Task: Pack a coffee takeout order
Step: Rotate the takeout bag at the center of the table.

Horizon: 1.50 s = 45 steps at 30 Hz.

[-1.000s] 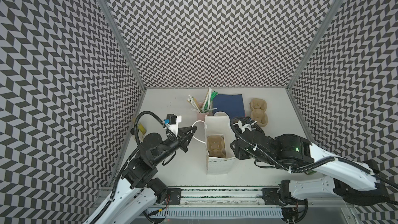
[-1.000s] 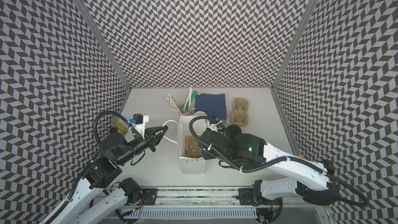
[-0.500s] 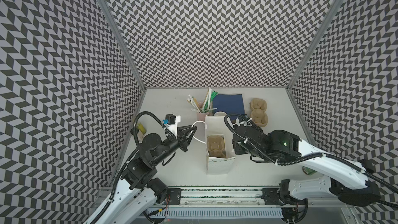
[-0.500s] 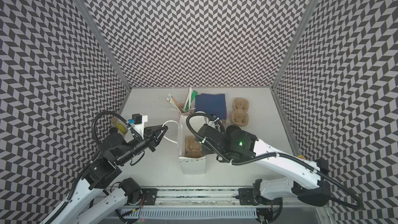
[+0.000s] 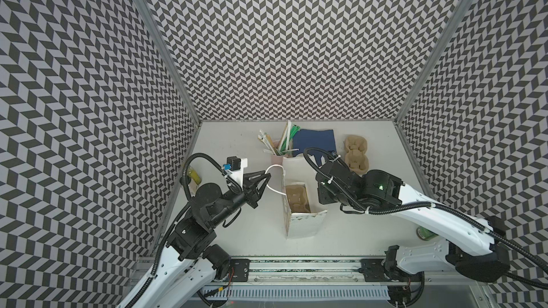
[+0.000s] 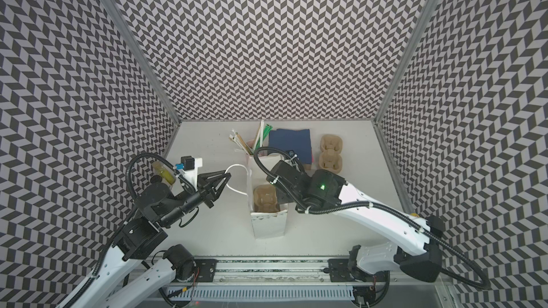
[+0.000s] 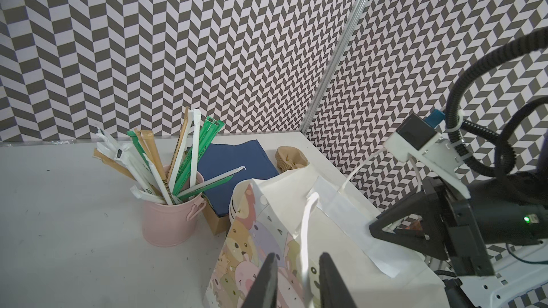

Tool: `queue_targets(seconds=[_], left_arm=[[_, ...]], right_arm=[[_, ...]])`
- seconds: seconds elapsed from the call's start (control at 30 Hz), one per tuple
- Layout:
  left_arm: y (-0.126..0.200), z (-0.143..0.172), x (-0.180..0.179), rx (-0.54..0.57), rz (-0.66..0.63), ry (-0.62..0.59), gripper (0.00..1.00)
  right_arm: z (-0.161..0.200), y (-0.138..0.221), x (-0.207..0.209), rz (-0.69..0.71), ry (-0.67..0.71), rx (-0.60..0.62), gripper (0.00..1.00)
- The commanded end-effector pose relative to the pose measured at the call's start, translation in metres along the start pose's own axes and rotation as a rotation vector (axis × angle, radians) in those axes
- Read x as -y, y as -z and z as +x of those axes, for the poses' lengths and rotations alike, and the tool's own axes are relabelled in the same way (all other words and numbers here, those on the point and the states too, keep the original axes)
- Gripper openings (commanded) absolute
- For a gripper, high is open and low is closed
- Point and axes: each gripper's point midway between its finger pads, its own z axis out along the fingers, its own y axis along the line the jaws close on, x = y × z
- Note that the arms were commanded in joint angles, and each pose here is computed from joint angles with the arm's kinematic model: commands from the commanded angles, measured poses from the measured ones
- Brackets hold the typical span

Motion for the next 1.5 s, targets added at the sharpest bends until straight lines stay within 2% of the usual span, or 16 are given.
queue_targets(seconds=[0.0, 0.17, 0.27, 0.53, 0.63, 0.7, 0.73, 0.93, 1.07, 1.23, 1.4, 1.47], left_arm=[[0.003, -0.005, 0.000, 0.022, 0.002, -0.015, 0.29], [0.003, -0.006, -0.001, 0.025, -0.001, -0.015, 0.32], [0.003, -0.007, -0.001, 0.027, 0.001, -0.015, 0.32], [0.003, -0.007, -0.004, 0.027, -0.003, -0.014, 0.32], [0.003, -0.008, -0.004, 0.029, 0.001, -0.014, 0.33], [0.003, -0.008, -0.004, 0.029, 0.001, -0.013, 0.32], [0.003, -0.008, -0.004, 0.028, 0.001, -0.013, 0.32], [0.007, -0.010, -0.003, 0.044, 0.001, -0.016, 0.33], [0.009, -0.014, -0.002, 0.056, 0.003, -0.028, 0.37], [0.012, -0.022, -0.002, 0.081, -0.011, -0.032, 0.44], [0.023, -0.044, 0.001, 0.140, -0.037, -0.057, 0.51], [0.025, -0.050, -0.001, 0.156, -0.057, -0.061, 0.55]], right_arm=[[-0.020, 0.002, -0.002, -0.016, 0.017, 0.042, 0.00], [-0.032, -0.005, -0.003, -0.016, 0.076, 0.038, 0.00], [-0.039, -0.013, 0.004, 0.043, 0.106, 0.043, 0.02], [-0.043, -0.027, 0.012, 0.095, 0.097, 0.038, 0.05], [-0.053, -0.017, 0.009, 0.069, 0.078, 0.073, 0.11], [-0.056, -0.012, 0.008, 0.056, 0.079, 0.083, 0.22], [-0.057, -0.011, 0.008, 0.056, 0.081, 0.086, 0.24], [-0.054, -0.004, 0.004, 0.040, 0.117, 0.035, 0.46], [-0.064, 0.020, -0.002, -0.023, 0.123, 0.073, 0.59], [-0.074, 0.056, 0.000, -0.098, 0.114, 0.140, 0.69], [-0.079, 0.071, 0.035, 0.025, 0.046, 0.209, 0.76], [-0.077, 0.070, 0.041, 0.047, 0.025, 0.211, 0.82]])
